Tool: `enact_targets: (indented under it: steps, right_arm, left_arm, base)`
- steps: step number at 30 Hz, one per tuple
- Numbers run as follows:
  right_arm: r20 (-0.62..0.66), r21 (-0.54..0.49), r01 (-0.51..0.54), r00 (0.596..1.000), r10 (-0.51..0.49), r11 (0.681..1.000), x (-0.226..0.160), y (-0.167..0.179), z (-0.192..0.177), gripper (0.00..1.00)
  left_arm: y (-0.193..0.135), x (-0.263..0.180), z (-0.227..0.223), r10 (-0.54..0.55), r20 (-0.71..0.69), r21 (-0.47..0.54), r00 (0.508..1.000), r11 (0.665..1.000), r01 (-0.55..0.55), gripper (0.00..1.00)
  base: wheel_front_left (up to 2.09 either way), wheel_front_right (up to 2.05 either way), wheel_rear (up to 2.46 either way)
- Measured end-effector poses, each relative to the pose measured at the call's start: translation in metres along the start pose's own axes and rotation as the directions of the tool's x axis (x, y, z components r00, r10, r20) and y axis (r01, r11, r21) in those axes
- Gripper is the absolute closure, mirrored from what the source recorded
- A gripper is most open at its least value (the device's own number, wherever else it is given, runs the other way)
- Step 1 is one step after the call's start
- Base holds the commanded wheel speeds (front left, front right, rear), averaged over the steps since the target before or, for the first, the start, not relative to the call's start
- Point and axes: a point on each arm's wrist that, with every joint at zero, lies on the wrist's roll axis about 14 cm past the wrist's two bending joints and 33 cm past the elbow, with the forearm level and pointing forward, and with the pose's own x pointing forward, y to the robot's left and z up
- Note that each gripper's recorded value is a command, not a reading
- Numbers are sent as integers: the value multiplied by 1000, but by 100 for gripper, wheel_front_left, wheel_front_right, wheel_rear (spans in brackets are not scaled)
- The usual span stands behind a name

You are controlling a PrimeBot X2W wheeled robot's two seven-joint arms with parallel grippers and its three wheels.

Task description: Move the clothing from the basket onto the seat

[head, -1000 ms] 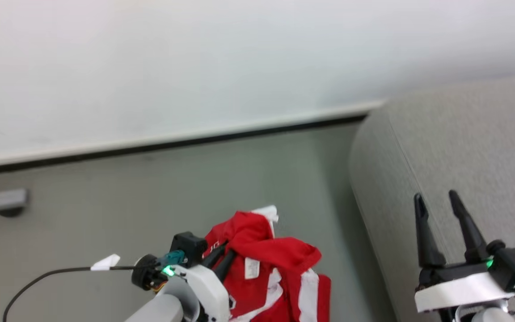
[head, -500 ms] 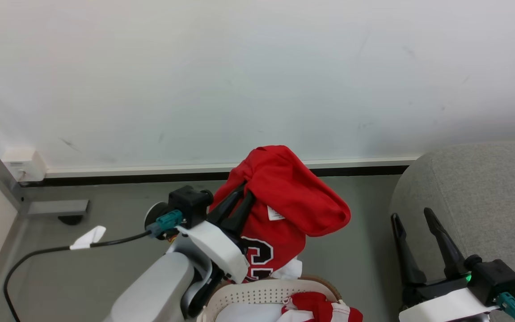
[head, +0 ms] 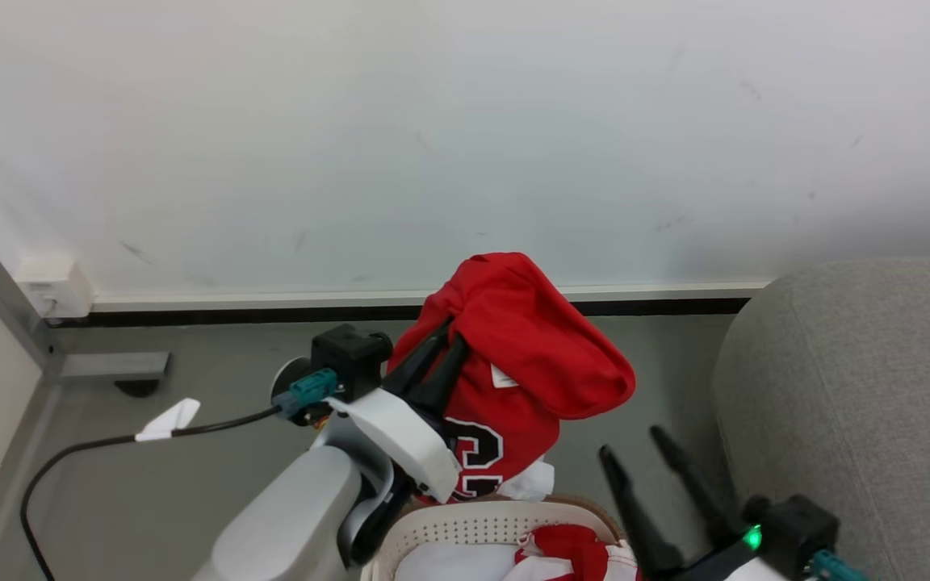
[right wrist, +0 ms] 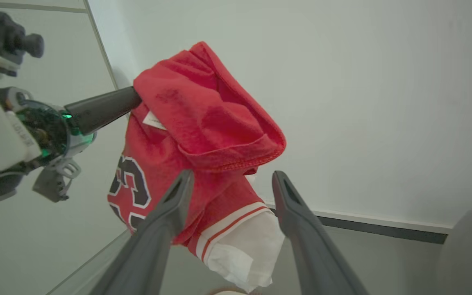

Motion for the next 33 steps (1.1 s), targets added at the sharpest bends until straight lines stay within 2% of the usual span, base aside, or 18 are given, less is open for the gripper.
enact_targets:
  steps: [10,18,23,24,25,33]
  right_arm:
    - [-212,63,-177,959,186,982,19,48,-60,0]
    - [-235,154,-218,939,250,964,38,76,-68,0]
    - [-207,151,-250,938,278,956,47,85,-59,0]
    - [-202,152,-257,937,284,955,48,87,-58,60]
    - [-198,150,-263,937,290,953,49,89,-56,100]
    - [-199,144,-265,936,290,954,47,86,-56,100]
  left_arm:
    - [-18,-4,4,-33,9,-33,999,999,33,100]
    - [-44,-16,10,-83,11,-54,996,995,84,100]
    - [-53,-25,9,-93,3,-73,996,993,93,100]
    - [-52,-27,9,-88,2,-73,996,993,88,100]
    - [-50,-28,9,-81,1,-72,997,994,81,100]
    - [-34,-30,7,-35,-9,-73,999,997,34,100]
  base:
    - [0,0,0]
    - [0,0,0]
    - [0,0,0]
    - [0,0,0]
    - [0,0,0]
    - [0,0,0]
